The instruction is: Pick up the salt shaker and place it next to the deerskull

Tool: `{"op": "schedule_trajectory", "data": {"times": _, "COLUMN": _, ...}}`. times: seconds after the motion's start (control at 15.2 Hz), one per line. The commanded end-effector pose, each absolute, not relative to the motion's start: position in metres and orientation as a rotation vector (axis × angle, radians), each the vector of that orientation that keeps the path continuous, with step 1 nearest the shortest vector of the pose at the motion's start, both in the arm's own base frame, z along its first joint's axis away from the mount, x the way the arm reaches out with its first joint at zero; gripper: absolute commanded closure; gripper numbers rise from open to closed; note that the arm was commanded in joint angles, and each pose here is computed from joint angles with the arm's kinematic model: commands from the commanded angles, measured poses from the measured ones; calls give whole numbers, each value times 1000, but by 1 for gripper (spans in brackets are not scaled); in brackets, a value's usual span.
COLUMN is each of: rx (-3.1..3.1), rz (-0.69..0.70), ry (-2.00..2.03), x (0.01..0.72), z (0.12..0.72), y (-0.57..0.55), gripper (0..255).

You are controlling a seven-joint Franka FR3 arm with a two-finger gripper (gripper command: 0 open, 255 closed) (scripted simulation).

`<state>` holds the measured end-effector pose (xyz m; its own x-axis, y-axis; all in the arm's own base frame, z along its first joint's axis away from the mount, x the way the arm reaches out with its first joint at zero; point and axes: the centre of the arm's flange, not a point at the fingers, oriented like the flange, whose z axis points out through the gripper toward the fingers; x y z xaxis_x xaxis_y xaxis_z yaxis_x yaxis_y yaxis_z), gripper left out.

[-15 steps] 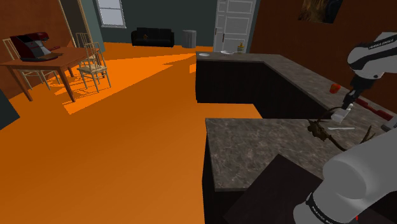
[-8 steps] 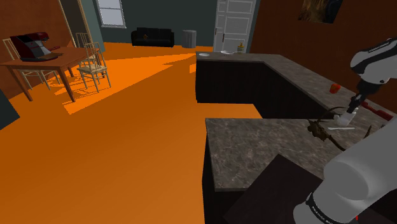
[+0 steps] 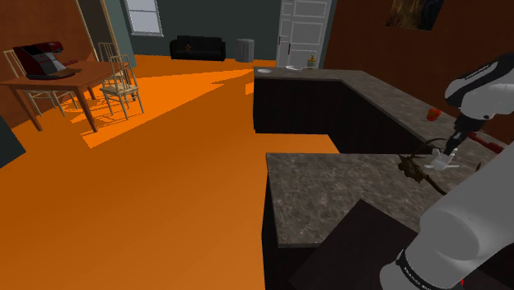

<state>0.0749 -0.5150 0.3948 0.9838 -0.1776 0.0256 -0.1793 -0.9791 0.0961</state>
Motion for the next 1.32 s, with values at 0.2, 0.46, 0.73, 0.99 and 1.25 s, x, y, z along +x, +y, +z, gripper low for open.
{"op": "schedule_trajectory", "data": {"times": 0.2, "rx": 3030, "rz": 26, "ry": -274, "x": 75, "z": 368, "y": -516, "gripper": 255}}
{"op": "schedule_trajectory", "data": {"times": 0.46, "rx": 3030, "rz": 26, "ry": -274, "x": 75, "z": 347, "y": -516, "gripper": 255}}
{"op": "schedule_trajectory", "data": {"times": 0.73, "rx": 3030, "rz": 26, "ry": -274, "x": 75, "z": 326, "y": -516, "gripper": 255}}
{"op": "schedule_trajectory", "data": {"times": 0.99, "rx": 3030, "rz": 26, "ry": -274, "x": 75, "z": 305, "y": -516, "gripper": 255}}
{"op": "schedule_trajectory", "data": {"times": 1.25, "rx": 3030, "rz": 26, "ry": -274, "x": 75, "z": 284, "y": -516, "gripper": 255}}
